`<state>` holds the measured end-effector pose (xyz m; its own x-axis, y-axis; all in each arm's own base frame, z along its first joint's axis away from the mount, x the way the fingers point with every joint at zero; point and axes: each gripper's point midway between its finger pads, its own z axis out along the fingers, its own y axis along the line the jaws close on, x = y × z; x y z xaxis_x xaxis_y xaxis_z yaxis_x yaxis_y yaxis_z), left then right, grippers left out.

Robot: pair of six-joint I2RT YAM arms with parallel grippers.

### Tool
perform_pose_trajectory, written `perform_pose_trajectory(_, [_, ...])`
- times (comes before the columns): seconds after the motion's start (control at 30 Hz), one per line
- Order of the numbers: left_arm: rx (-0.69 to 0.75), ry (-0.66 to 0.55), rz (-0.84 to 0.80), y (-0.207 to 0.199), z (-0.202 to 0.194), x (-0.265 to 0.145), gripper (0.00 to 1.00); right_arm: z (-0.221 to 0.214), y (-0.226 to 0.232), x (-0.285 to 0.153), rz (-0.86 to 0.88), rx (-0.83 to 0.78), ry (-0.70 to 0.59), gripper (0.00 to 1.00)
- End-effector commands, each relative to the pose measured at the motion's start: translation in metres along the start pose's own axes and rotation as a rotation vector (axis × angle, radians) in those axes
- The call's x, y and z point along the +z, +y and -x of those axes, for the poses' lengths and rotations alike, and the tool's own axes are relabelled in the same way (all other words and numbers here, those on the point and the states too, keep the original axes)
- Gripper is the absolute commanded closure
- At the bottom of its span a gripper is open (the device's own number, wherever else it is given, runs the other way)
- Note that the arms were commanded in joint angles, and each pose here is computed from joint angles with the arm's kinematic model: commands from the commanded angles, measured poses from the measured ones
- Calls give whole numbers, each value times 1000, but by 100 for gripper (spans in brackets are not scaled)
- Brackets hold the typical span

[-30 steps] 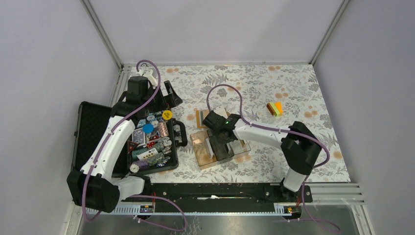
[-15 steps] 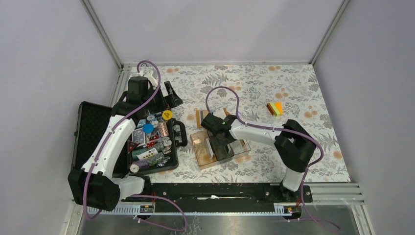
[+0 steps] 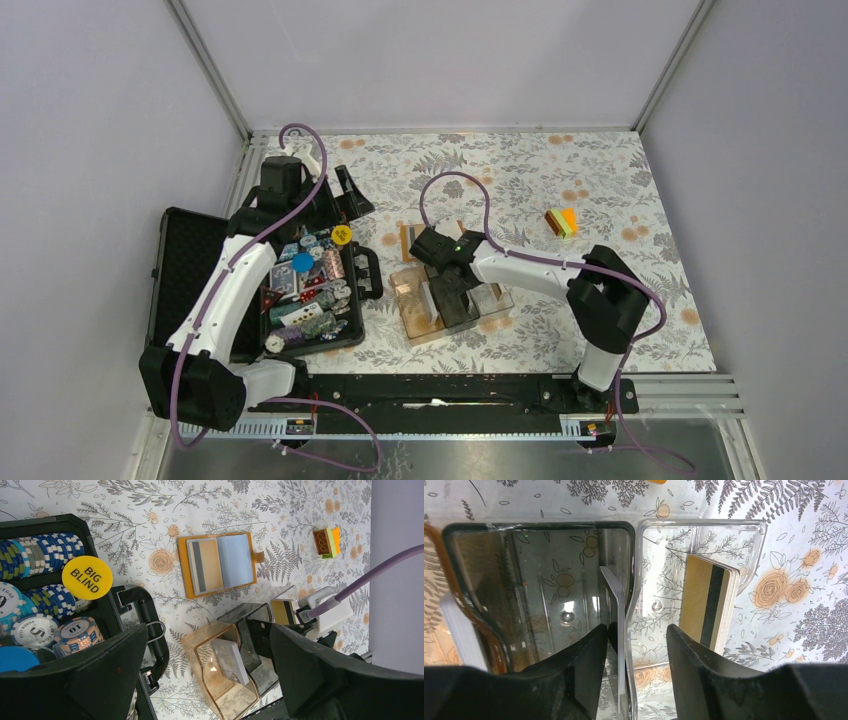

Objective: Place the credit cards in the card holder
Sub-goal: Pick up the credit card from the storage box.

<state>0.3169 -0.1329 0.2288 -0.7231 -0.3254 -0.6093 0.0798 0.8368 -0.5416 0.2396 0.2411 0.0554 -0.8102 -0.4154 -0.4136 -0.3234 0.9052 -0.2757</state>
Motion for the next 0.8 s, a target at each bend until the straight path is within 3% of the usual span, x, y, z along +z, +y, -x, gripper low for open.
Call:
perform_pose_trajectory(0.0, [6,-36,-37,-6,10,1,2,17,-5,-22,-2,26,-52,49])
perform_pose_trajectory(0.43, [-2,-33,-41,-5,10,2,2,21,4,-36,69,43,-57,77])
perform_pose_trajectory(0.77, [-7,-30,-37,-4,9,4,2,25,10,-59,168,76,-68,88])
